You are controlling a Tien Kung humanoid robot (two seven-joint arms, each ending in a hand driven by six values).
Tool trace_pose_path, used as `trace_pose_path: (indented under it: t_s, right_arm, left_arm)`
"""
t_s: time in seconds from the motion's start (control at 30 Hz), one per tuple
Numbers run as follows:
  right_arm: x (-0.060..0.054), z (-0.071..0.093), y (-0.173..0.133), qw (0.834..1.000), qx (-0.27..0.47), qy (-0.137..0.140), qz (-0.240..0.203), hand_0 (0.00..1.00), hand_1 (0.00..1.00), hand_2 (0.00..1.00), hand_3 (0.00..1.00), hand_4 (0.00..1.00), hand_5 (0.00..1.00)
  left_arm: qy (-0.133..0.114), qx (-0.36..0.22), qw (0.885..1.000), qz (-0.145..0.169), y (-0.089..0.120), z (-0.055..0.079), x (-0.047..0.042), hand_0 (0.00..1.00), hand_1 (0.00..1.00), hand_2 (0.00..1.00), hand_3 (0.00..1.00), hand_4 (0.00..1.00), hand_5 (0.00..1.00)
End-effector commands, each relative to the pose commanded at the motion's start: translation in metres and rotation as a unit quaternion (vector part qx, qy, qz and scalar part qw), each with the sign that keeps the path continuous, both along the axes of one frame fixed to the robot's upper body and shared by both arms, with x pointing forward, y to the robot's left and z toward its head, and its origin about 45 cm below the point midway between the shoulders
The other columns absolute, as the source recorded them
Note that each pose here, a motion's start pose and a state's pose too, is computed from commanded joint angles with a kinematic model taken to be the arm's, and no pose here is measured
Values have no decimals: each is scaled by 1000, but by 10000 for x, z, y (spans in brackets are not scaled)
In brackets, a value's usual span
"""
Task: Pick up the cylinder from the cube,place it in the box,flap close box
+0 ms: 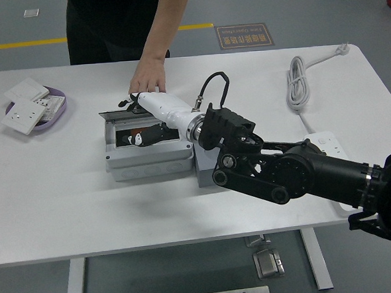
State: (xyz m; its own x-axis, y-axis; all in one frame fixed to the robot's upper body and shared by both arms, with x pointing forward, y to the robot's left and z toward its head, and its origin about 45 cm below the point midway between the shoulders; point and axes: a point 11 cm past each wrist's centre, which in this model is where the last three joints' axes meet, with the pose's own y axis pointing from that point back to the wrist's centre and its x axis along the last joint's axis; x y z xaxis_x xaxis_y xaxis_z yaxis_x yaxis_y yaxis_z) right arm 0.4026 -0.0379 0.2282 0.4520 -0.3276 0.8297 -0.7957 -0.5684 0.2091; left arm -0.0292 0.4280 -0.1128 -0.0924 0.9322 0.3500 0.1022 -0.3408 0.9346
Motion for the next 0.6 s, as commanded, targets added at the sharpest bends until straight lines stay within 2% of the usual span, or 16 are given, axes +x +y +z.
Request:
trace_pose_path:
  t_s: [0.6]
  right_arm:
    - [-33,-31,-137,1000,9,1,-11,825,755,773,816,807,334]
  left_arm:
    - [2,1,1000,-2,-3,-1,-6,571,590,548,577,573,305]
